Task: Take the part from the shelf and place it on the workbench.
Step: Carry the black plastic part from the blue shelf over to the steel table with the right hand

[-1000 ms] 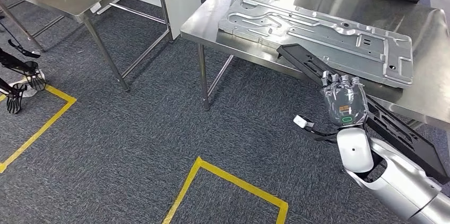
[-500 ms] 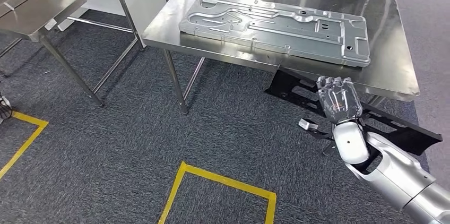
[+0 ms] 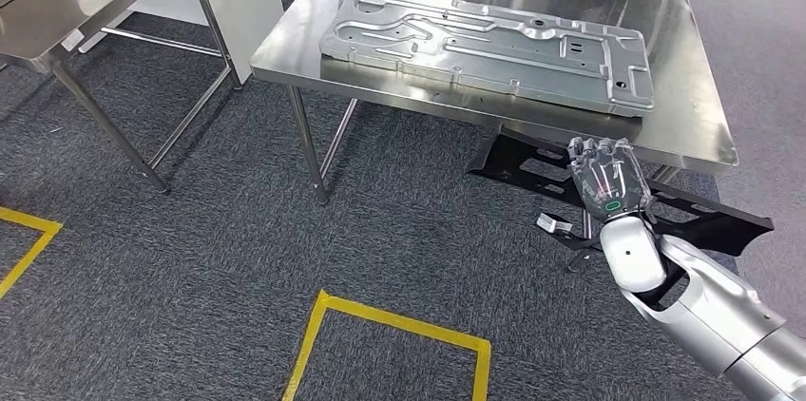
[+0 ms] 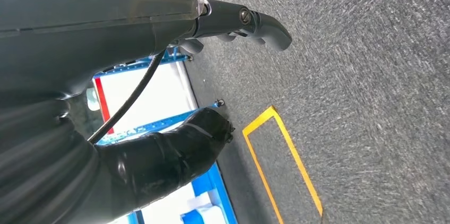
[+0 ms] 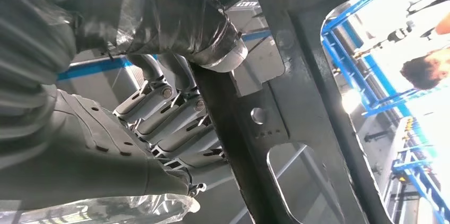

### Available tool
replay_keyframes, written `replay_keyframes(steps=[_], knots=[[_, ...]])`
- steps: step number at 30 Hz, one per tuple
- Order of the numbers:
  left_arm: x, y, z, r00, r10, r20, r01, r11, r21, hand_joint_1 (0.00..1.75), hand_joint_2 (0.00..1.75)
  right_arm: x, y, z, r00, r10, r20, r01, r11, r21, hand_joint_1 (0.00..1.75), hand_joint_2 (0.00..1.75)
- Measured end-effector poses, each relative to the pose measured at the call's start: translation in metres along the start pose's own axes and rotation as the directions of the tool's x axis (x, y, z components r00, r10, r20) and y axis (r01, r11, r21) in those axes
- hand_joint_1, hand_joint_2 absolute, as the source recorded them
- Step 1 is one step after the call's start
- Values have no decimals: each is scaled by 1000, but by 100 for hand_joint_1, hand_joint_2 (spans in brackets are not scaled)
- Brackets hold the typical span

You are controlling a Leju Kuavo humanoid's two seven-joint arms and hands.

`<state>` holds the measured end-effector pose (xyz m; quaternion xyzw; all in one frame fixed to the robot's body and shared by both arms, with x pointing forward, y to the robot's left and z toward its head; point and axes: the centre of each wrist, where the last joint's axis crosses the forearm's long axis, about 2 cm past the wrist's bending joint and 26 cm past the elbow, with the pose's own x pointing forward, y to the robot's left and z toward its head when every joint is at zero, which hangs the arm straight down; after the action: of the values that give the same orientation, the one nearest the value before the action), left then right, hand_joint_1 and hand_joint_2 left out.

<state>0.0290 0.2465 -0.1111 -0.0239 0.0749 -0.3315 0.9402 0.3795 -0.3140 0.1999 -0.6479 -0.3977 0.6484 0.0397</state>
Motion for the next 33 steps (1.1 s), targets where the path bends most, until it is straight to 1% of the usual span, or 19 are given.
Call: replay_keyframes(steps=[10, 18, 23, 28, 33], knots=[[2, -1, 0, 1000, 3, -4, -2, 1000, 10, 0, 175, 1, -37, -20, 994, -47, -99, 35, 992, -124, 175, 175], [0, -1, 0, 1000, 3, -7, -3, 1000, 9, 0, 175, 0, -51, -29, 991, -62, -122, 40, 984, -175, 175, 175], [1, -1, 0, 1000, 3, -12, -3, 1000, 9, 0, 175, -8, -63, -40, 986, -58, -158, 21, 973, -229, 175, 175], [0, -2, 0, 1000, 3, -16, -3, 1000, 9, 0, 175, -17, -76, -48, 985, -50, -164, 3, 961, -276, 175, 175], [0, -2, 0, 1000, 2, -15, -2, 1000, 8, 0, 175, -24, -83, -53, 985, -43, -167, -9, 954, -299, 175, 175]])
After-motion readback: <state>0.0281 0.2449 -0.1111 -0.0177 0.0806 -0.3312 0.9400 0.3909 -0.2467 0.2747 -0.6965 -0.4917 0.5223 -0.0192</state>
